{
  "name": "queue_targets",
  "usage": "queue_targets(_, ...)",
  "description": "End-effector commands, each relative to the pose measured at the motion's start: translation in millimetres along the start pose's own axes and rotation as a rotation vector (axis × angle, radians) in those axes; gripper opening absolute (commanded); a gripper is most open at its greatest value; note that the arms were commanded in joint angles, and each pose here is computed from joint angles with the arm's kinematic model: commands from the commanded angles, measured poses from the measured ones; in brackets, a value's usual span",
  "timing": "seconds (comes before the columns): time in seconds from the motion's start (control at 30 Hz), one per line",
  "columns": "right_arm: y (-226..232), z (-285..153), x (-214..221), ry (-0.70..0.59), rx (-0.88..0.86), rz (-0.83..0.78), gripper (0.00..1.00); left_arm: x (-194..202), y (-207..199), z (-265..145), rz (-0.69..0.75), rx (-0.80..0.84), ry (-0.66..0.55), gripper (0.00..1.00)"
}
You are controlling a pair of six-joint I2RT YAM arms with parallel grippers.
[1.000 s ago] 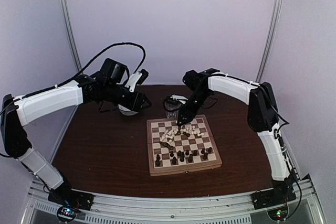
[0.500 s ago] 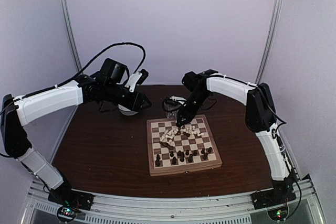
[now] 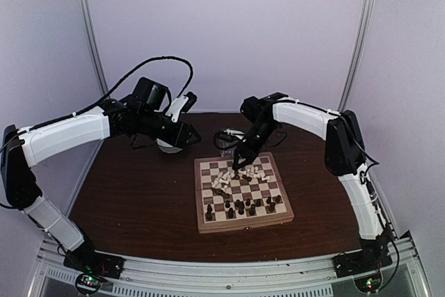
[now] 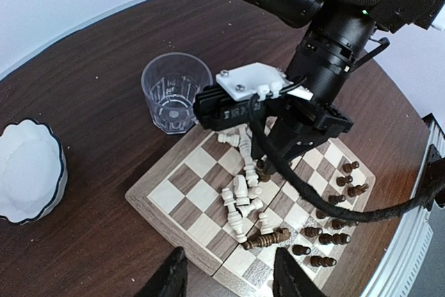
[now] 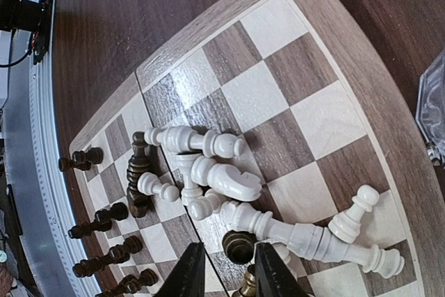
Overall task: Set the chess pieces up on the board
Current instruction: Pick up the bishop from the chessboard.
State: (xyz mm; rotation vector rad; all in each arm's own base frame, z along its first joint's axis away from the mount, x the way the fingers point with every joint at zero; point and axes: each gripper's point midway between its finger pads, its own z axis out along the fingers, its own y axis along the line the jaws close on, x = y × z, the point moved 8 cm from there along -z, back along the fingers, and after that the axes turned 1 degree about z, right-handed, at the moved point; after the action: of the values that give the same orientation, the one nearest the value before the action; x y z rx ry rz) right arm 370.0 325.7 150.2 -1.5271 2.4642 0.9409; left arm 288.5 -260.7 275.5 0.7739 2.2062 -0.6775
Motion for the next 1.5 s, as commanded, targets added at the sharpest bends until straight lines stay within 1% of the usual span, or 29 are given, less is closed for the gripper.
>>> queue_targets(0.0,12,1,0,0.006,-0.035,-0.026,0.26,-10,0,-7,0.011,0.017,-0.053,0.43)
queue_targets(0.4,19,1,-4,0.033,0.047,-0.082,0.25,-10,-1,-8,0.012,0.020,-0.052,0.43)
queue_targets(0.67,32,-12,-2,0.040,0.120,-0.140,0.29,-12,-2,-9,0.014,0.026,-0.059,0.43)
queue_targets(0.93,38,-22,3,0.037,0.172,-0.157,0.33,-11,-2,-8,0.012,0.032,-0.055,0.43)
queue_targets(1.47,36,-6,4,0.101,0.244,-0.181,0.33,-11,-2,-9,0.012,0.033,-0.056,0.43)
